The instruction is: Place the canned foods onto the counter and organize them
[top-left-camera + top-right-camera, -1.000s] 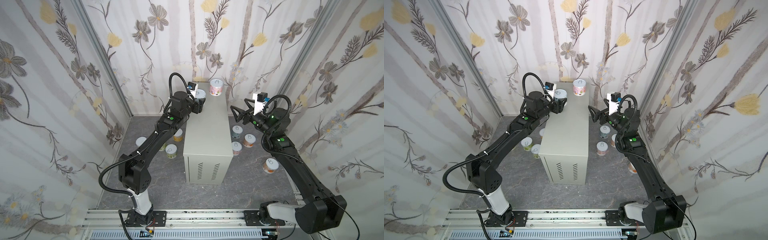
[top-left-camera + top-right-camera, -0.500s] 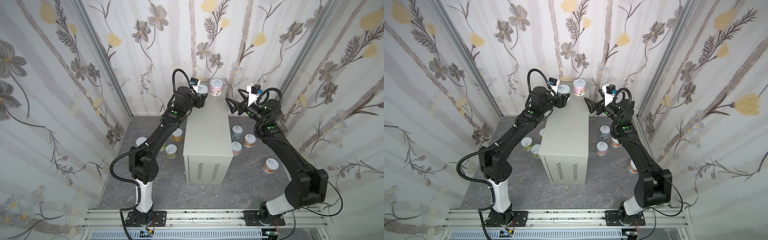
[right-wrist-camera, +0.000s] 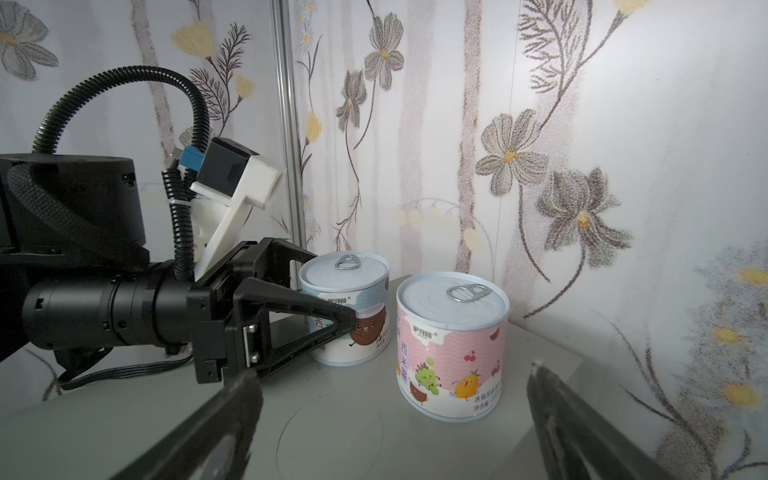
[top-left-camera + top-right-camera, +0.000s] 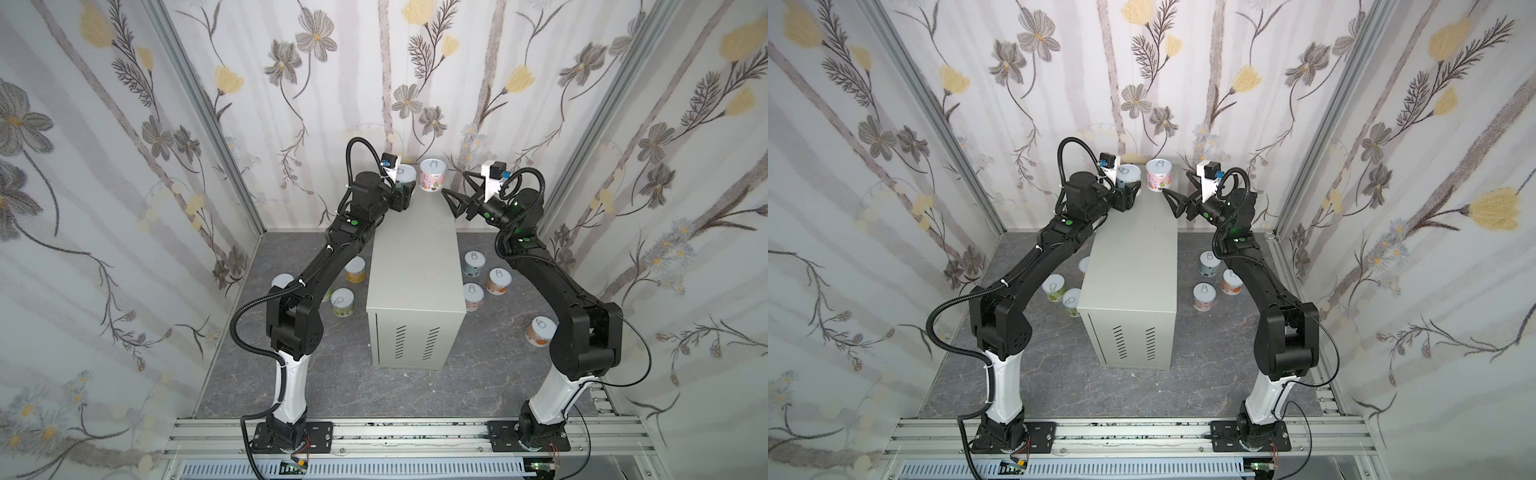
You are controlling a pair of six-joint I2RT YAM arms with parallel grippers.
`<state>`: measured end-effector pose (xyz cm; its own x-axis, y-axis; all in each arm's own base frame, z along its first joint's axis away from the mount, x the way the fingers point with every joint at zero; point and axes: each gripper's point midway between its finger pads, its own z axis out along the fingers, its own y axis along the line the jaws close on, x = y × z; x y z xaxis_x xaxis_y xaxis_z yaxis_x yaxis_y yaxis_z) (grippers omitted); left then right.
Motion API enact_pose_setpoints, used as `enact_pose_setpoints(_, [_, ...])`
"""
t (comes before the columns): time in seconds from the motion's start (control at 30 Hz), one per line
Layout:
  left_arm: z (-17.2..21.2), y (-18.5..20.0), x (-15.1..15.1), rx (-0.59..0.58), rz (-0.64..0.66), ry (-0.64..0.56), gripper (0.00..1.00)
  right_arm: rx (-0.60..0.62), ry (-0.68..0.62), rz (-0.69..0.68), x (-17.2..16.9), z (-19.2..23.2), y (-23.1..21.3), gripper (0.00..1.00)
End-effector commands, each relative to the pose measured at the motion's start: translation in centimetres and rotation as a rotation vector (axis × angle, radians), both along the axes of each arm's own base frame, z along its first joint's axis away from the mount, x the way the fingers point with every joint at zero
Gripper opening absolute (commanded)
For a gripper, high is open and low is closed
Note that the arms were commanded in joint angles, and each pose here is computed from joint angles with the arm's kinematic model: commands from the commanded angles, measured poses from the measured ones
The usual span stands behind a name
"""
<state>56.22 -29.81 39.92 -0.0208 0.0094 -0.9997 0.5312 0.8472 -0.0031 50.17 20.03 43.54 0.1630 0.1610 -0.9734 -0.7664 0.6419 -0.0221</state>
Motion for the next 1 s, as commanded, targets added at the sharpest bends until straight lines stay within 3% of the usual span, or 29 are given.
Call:
enact_pose_setpoints(0.0, [-3.5, 0.0, 0.5, 0.079, 0.007, 0.084, 0.71, -0.007, -0.034, 0.051, 0.1, 0.3, 0.7, 1.0])
enact_pose_setpoints(0.77, [-3.8, -0.4, 2.0, 0.065, 0.0, 0.077, 0.82, -0.033, 0.004, 0.081, 3.7, -1.7, 1.6, 1.0])
enact_pose_setpoints(0.97, [-3.4, -0.5, 1.5, 0.066, -0.019, 0.076, 0.95, -0.042, 0.013, 0.095, 4.5, -2.0, 1.9, 0.99])
